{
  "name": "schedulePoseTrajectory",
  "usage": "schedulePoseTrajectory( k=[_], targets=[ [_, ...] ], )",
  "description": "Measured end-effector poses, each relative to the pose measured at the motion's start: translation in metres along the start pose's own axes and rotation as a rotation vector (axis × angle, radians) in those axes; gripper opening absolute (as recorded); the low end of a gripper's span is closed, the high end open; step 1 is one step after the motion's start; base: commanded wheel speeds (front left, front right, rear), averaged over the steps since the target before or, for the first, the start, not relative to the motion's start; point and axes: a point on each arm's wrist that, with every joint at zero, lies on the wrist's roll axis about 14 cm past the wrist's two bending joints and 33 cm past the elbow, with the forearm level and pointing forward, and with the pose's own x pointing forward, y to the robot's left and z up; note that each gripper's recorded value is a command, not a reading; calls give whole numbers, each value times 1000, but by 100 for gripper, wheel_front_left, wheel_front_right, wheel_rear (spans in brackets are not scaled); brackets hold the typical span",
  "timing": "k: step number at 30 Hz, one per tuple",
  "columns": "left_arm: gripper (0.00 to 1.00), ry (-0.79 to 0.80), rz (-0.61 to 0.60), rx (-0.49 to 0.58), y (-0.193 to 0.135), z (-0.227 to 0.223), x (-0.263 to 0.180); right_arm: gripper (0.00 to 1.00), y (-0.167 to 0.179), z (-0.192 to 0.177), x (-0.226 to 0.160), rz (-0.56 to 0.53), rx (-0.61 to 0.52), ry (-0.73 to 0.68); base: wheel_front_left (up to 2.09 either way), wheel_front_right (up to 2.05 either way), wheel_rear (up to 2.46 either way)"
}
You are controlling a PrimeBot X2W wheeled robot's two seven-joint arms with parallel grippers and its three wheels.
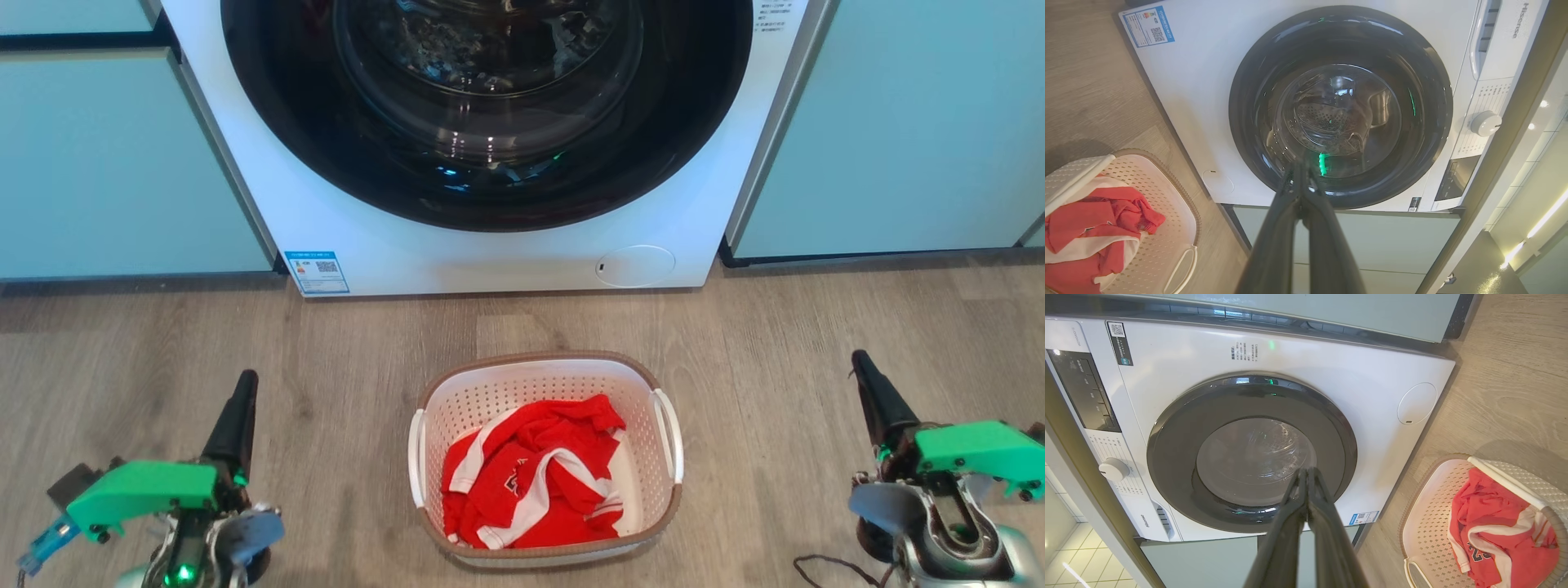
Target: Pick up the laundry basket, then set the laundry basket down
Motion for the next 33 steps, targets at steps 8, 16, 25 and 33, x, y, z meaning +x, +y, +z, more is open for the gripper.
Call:
schedulePoseTrajectory(
  k=[8,16,25,33],
  targets=[
    [0,-20,-25,-77,-2,5,-1,0,1,2,0,8,74,-7,0,0,0],
    [0,-24,-25,-80,-2,6,-1,0,1,2,0,8,77,-7,0,0,0],
    [0,-31,-26,-82,-2,9,-1,0,1,2,0,8,77,-7,0,0,0],
    [0,-33,-27,-82,-2,9,-1,0,1,2,0,8,77,-7,0,0,0]
  ],
)
